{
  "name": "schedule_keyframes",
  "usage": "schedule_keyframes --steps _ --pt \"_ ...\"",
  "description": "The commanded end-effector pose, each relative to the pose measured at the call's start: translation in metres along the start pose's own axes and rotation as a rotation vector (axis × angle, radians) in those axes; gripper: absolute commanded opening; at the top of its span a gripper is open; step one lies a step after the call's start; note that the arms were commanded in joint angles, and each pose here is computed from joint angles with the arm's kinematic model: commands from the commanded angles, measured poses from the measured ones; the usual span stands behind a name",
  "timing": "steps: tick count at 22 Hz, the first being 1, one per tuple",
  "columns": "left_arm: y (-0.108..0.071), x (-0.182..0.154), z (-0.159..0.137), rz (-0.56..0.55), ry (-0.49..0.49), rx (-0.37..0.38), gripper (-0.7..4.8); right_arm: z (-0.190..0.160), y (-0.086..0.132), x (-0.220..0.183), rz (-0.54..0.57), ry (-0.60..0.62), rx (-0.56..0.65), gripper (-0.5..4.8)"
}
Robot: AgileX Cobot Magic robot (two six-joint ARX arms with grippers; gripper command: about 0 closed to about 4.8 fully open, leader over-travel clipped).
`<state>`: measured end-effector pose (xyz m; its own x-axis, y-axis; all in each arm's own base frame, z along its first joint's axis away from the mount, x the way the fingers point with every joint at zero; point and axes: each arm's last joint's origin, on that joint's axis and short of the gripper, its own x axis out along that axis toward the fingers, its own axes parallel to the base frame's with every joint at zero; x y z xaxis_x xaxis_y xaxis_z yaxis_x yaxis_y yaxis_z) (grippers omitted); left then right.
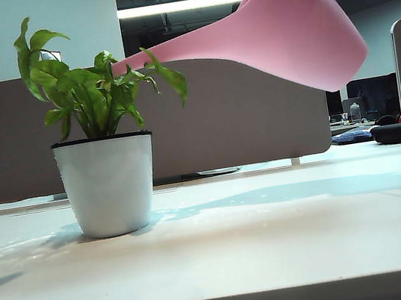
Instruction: Pick up the watering can from the table, water the potted plant, and put the can back.
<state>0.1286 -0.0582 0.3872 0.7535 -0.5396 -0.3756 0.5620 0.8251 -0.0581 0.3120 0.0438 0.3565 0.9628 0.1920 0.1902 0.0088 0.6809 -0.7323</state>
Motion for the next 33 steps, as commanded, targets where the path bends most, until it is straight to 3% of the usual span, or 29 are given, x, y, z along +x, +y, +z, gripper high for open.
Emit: schedule_keyframes --steps 1,4,10,20,33 --pt "-0.001 -0.002 0.001 -0.001 -0.014 0.007 -0.04 0.013 -0.012 -0.003 -0.072 -0.079 -0.019 1.32" --pt "-0.001 -0.002 0.002 -0.001 -0.014 0.007 -0.04 0.015 -0.014 -0.005 -0.075 -0.088 -0.026 1.14" --pt "-0.001 -0.002 0.002 -0.001 -0.014 0.007 -0.04 0.024 -0.009 -0.006 -0.055 -0.133 -0.148 1.14" --pt "-0.001 -0.002 0.001 -0.002 -0.014 0.007 -0.04 0.031 -0.005 -0.006 -0.049 -0.141 -0.186 1.14" --pt "-0.001 -0.002 0.001 -0.001 -0.014 0.007 -0.04 0.044 -0.019 -0.014 -0.097 -0.17 -0.231 1.14"
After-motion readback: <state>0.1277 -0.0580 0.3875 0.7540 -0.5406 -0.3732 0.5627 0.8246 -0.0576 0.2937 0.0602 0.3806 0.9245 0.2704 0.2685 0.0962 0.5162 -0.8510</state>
